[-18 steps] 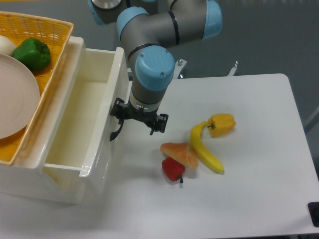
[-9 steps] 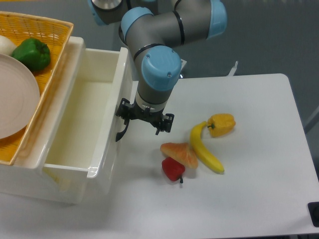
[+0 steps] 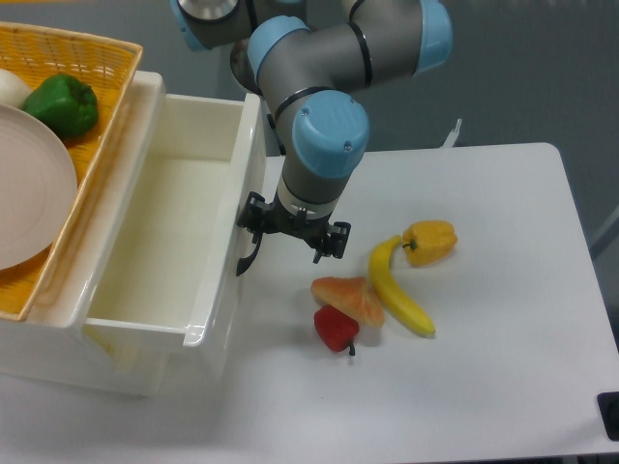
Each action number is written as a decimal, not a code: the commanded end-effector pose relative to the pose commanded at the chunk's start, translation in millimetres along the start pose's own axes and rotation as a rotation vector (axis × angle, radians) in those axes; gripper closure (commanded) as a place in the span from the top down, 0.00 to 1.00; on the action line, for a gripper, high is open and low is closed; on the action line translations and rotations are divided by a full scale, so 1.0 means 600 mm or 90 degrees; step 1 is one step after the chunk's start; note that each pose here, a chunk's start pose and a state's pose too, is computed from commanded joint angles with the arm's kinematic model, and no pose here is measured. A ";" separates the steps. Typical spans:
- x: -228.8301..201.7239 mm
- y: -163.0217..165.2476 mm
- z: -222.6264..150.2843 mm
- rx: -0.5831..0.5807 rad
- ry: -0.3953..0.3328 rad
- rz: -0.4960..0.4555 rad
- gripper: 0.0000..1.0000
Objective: Slide open the top white drawer
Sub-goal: 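Continue pulling the upper drawer further out of the cabinet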
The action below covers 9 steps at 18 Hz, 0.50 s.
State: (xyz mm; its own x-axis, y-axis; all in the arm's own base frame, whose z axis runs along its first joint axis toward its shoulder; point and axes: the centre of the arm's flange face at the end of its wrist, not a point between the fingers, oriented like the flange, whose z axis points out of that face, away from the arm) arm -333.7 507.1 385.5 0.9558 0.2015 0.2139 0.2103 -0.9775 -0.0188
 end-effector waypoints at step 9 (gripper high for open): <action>-0.038 0.015 -0.016 0.010 -0.008 -0.001 1.00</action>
State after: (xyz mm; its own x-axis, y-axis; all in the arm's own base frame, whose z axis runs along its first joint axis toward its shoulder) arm -355.6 493.4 389.6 0.9579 0.2036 0.2022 0.2146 -0.9761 -0.0336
